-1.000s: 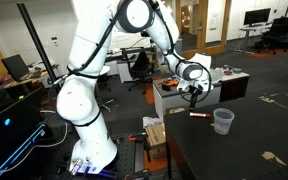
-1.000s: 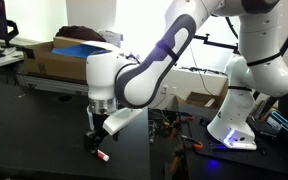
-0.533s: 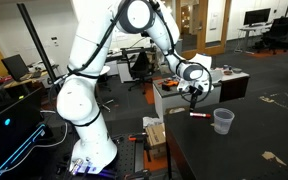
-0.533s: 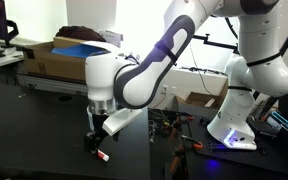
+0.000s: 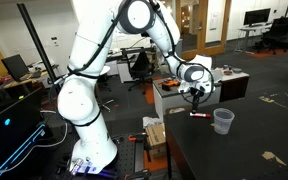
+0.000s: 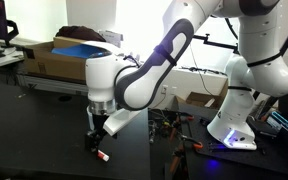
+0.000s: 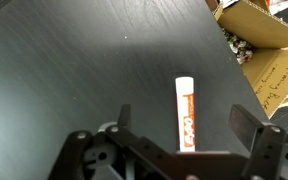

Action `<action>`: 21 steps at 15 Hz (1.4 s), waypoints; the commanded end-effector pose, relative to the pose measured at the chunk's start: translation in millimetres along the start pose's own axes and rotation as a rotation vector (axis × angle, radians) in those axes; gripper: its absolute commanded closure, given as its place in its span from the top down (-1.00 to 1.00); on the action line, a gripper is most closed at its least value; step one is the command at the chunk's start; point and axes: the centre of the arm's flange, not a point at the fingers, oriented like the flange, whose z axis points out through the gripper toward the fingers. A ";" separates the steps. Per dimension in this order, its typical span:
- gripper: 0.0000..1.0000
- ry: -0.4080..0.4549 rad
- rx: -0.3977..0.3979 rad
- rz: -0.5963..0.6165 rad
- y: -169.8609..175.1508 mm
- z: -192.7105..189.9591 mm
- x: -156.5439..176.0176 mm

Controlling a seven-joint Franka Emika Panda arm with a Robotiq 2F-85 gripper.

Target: Put the marker in the cup

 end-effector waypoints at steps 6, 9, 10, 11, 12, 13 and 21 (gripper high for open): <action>1.00 0.059 -0.007 -0.028 -12.9 22.6 13.5; 1.00 0.063 -0.011 -0.030 -13.7 27.9 17.5; 1.00 0.064 -0.013 -0.030 -14.0 29.3 18.4; 1.00 0.064 -0.014 -0.029 -14.2 30.8 19.3; 1.00 0.063 -0.015 -0.030 -14.4 32.6 20.1; 1.00 0.062 -0.017 -0.030 -14.8 33.6 21.0; -0.15 0.066 -0.025 -0.027 -17.3 39.9 27.2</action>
